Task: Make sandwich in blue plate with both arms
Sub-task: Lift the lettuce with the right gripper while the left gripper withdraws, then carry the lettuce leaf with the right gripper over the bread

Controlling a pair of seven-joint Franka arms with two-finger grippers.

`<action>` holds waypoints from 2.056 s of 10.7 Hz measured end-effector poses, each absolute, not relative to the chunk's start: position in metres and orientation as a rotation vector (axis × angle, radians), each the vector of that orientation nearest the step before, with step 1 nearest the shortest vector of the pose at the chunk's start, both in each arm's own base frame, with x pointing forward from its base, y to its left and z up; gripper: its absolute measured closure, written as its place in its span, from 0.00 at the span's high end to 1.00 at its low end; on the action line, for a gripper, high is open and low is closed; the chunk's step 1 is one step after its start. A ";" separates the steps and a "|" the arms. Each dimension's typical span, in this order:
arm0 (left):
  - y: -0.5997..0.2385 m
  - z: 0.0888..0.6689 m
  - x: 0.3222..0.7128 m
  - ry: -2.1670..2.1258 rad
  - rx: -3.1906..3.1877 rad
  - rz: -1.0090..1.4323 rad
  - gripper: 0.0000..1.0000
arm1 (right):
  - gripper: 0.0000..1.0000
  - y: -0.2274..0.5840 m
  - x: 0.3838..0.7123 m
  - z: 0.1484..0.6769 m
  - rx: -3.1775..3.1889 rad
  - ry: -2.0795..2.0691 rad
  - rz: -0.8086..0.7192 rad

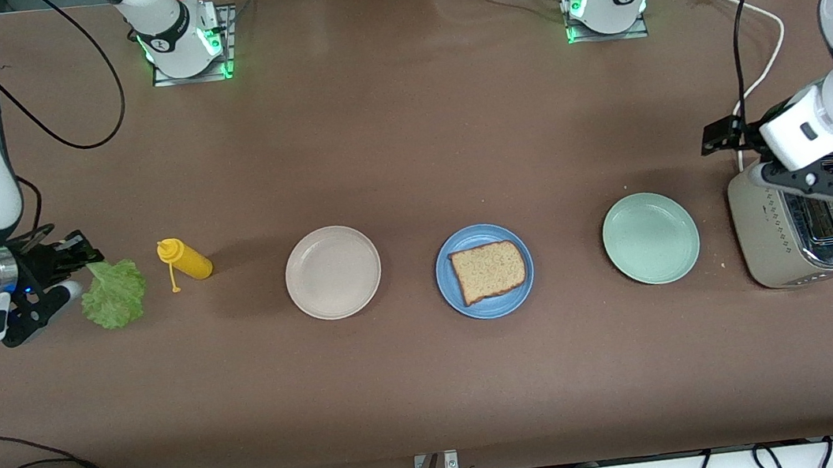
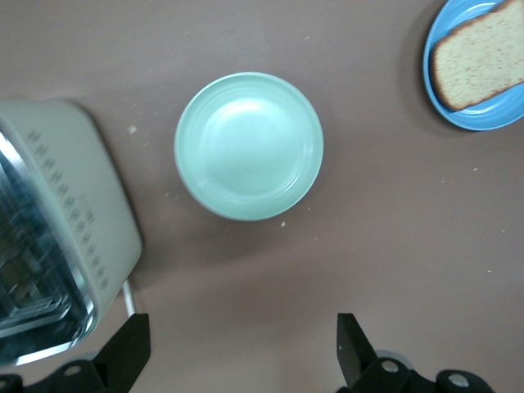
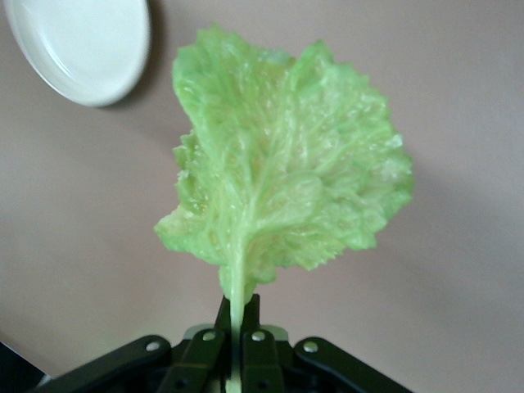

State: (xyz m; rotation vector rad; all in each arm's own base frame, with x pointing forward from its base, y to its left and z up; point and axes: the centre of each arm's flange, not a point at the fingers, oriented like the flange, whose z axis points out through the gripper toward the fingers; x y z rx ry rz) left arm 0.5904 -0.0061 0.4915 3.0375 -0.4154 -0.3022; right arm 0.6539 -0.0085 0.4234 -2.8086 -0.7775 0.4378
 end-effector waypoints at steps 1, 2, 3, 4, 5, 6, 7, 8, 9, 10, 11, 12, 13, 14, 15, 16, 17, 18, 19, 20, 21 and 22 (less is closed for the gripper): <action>-0.003 0.504 0.583 -0.354 3.068 -0.317 1.00 | 0.05 0.022 0.657 0.442 -2.825 -0.753 0.401; -0.001 0.515 0.576 -0.289 3.094 -0.329 1.00 | 0.05 0.052 0.660 0.459 -2.840 -0.724 0.361; -0.001 0.523 0.569 -0.215 3.115 -0.343 1.00 | 0.05 0.082 0.660 0.474 -2.855 -0.675 0.327; -0.002 0.529 0.564 -0.134 3.125 -0.364 1.00 | 0.05 0.111 0.661 0.488 -2.870 -0.619 0.268; -0.005 0.535 0.559 -0.063 3.133 -0.372 1.00 | 0.05 0.142 0.662 0.499 -2.876 -0.558 0.197; -0.012 0.540 0.555 -0.012 3.138 -0.379 1.00 | 0.05 0.171 0.662 0.507 -2.872 -0.503 0.122; -0.019 0.546 0.552 0.037 3.144 -0.377 1.00 | 0.05 0.199 0.661 0.512 -2.854 -0.476 0.051; -0.024 0.554 0.549 0.081 3.149 -0.371 1.00 | 0.05 0.222 0.660 0.515 -2.834 -0.468 -0.004; -0.026 0.562 0.547 0.123 3.152 -0.369 1.00 | 0.05 0.244 0.659 0.514 -2.829 -0.479 -0.048; -0.026 0.570 0.546 0.149 3.153 -0.362 1.00 | 0.05 0.266 0.655 0.511 -2.836 -0.522 -0.082; -0.024 0.578 0.546 0.163 3.154 -0.352 1.00 | 0.05 0.294 0.649 0.507 -2.842 -0.565 -0.119; -0.022 0.583 0.546 0.169 3.153 -0.351 1.00 | 0.05 0.329 0.640 0.502 -2.845 -0.613 -0.169; -0.021 0.587 0.545 0.172 3.153 -0.351 1.00 | 0.05 0.362 0.629 0.496 -2.850 -0.665 -0.215; -0.020 0.589 0.544 0.176 3.153 -0.354 1.00 | 0.05 0.395 0.616 0.486 -2.847 -0.739 -0.257; -0.018 0.590 0.544 0.180 3.152 -0.365 1.00 | 0.05 0.423 0.605 0.473 -2.842 -0.818 -0.288; -0.017 0.590 0.543 0.183 3.152 -0.369 1.00 | 0.05 0.447 0.594 0.459 -2.839 -0.898 -0.318; -0.014 0.590 0.543 0.188 3.175 -0.366 1.00 | 0.05 0.469 0.586 0.443 -2.832 -0.976 -0.362; -0.012 0.592 0.544 0.193 3.191 -0.359 1.00 | 0.05 0.491 0.578 0.423 -2.817 -1.066 -0.429; -0.010 0.595 0.544 0.198 3.196 -0.351 1.00 | 0.05 0.511 0.571 0.401 -2.801 -1.157 -0.495; -0.009 0.599 0.545 0.206 3.198 -0.335 1.00 | 0.05 0.529 0.564 0.376 -2.775 -1.241 -0.556; -0.007 0.605 0.545 0.219 3.199 -0.314 1.00 | 0.05 0.540 0.559 0.357 -2.745 -1.297 -0.597; 0.000 0.612 0.546 0.241 3.197 -0.289 1.00 | 0.05 0.549 0.555 0.344 -2.715 -1.346 -0.640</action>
